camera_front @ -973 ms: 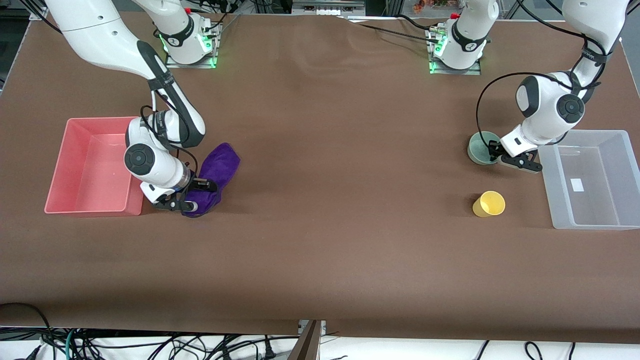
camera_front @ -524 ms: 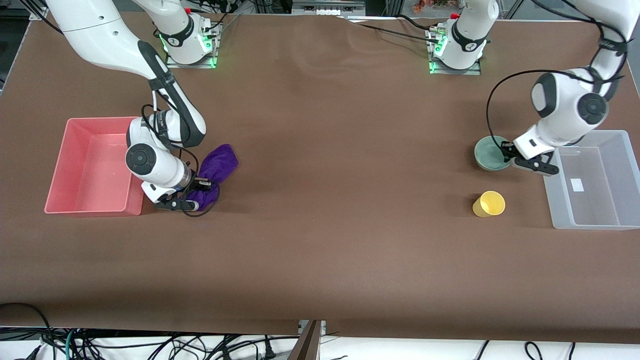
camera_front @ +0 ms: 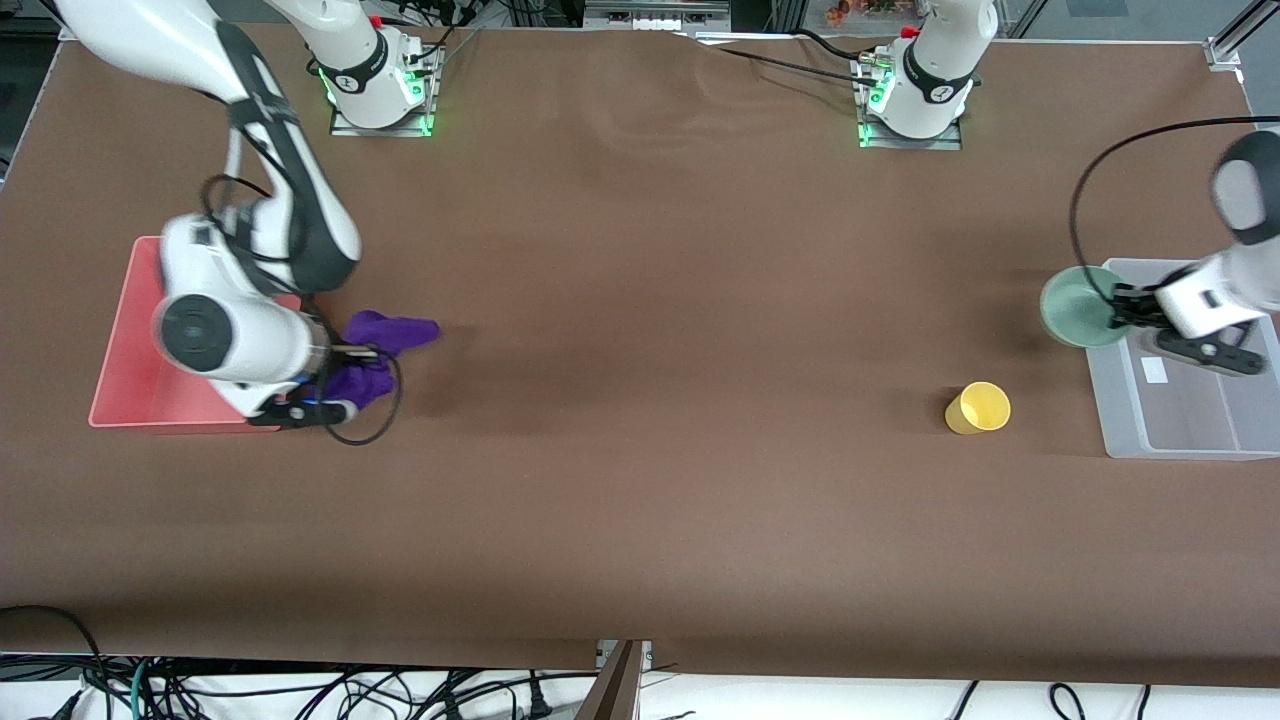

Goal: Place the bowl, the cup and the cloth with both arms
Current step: 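Carry the bowl into the clear bin while the right gripper carries the cloth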

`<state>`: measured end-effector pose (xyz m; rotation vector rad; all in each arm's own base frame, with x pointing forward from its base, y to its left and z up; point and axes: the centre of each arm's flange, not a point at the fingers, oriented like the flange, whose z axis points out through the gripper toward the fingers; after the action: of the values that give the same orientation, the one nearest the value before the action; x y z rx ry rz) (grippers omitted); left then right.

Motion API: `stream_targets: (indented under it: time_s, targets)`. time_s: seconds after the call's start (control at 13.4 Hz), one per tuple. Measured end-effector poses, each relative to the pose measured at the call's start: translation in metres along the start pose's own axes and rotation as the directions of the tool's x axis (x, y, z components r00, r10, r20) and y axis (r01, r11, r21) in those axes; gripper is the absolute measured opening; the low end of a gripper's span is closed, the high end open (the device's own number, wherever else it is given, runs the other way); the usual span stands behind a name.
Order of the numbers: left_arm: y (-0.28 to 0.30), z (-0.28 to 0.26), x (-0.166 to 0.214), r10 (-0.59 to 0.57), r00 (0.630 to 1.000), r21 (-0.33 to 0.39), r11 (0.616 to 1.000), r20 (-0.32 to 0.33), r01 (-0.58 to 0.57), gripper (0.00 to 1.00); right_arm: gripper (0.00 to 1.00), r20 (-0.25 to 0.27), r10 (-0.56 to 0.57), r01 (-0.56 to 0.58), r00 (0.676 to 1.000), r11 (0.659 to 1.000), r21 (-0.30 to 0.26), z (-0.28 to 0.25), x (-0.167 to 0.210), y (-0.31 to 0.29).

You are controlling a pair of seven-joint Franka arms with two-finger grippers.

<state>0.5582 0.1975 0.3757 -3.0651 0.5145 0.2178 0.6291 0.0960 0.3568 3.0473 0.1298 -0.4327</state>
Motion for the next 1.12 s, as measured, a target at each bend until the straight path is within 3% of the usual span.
stream_targets:
  time_s: [0.15, 0.45, 0.67, 0.9, 1.12]
  targets:
    - [-0.059, 0.005, -0.011, 0.047, 0.999, 0.005, 0.999, -0.017, -0.047, 0.04, 0.10, 0.044, -0.063, 0.063, 0.997, 0.998, 0.003, -0.023, -0.013, 0.046]
    - [-0.150, 0.055, -0.027, 0.087, 0.996, -0.031, 0.996, -0.030, -0.088, 0.04, 0.10, 0.116, -0.177, 0.176, 0.977, 0.984, 0.018, -0.016, -0.037, 0.179]
    - [-0.176, 0.114, -0.035, 0.056, 0.998, -0.082, 0.995, -0.016, -0.057, 0.04, 0.10, 0.154, -0.212, 0.210, 0.965, 0.977, 0.029, 0.003, -0.053, 0.238]
    - [-0.193, 0.155, -0.041, 0.030, 0.999, -0.070, 0.997, -0.044, -0.033, 0.04, 0.10, 0.177, -0.203, 0.203, 0.963, 0.979, 0.023, 0.045, -0.052, 0.255]
    - [-0.195, 0.160, -0.040, 0.030, 0.998, -0.070, 0.997, -0.050, -0.034, 0.29, 0.10, 0.173, -0.205, 0.206, 0.963, 0.978, 0.012, 0.090, -0.044, 0.260]
